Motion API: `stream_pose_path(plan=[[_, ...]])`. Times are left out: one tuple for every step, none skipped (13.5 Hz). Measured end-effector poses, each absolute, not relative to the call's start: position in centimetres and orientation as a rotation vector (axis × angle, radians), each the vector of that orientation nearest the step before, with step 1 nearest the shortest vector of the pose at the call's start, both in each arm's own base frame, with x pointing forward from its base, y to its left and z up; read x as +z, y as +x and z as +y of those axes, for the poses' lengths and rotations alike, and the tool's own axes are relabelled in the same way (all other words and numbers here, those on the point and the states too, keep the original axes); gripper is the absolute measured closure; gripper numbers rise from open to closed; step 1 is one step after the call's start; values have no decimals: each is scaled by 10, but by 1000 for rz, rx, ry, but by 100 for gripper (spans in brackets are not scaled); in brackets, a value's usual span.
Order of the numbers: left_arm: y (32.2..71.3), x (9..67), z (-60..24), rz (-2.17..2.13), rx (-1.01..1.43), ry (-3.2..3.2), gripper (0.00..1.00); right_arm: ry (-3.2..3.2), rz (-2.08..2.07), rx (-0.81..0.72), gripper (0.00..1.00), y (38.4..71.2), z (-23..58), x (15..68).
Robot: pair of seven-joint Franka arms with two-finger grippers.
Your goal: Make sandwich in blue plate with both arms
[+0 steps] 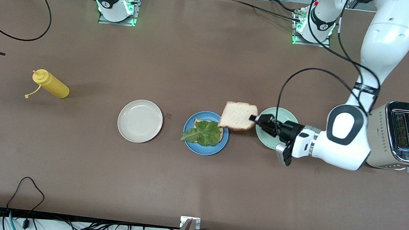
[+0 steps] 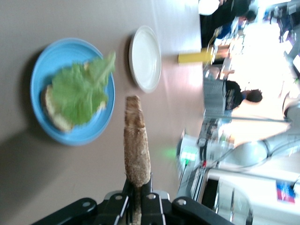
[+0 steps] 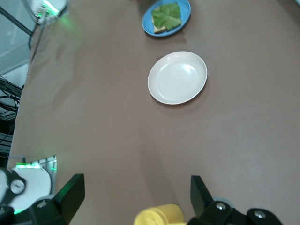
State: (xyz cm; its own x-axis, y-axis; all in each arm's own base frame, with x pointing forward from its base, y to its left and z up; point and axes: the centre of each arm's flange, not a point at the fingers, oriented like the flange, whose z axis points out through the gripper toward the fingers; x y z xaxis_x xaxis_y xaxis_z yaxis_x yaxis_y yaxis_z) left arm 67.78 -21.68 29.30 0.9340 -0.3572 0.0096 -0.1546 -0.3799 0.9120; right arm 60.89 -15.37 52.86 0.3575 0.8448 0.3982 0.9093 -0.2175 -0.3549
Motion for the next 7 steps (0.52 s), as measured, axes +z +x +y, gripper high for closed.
stream_pose_path(plan=[[681, 281, -230, -329, -178, 1942, 92, -2173, -1505, -90, 0, 611, -119, 545], [681, 270, -245, -317, -131, 1913, 92, -2266, -1495, -25, 0, 612, -83, 561], [680, 258, -256, -328, -99, 1892, 92, -2370, -1478, 11, 0, 613, -54, 576], [677, 246, -264, -343, -86, 1885, 92, -2482, -1443, 34, 0, 613, -28, 589], [673, 235, -268, -353, -82, 1885, 92, -2604, -1379, 65, 0, 611, -3, 600], [669, 224, -272, -362, -83, 1888, 92, -2722, -1293, 99, 0, 607, 21, 609], [663, 213, -274, -374, -88, 1885, 92, -2827, -1188, 121, 0, 603, 42, 614]])
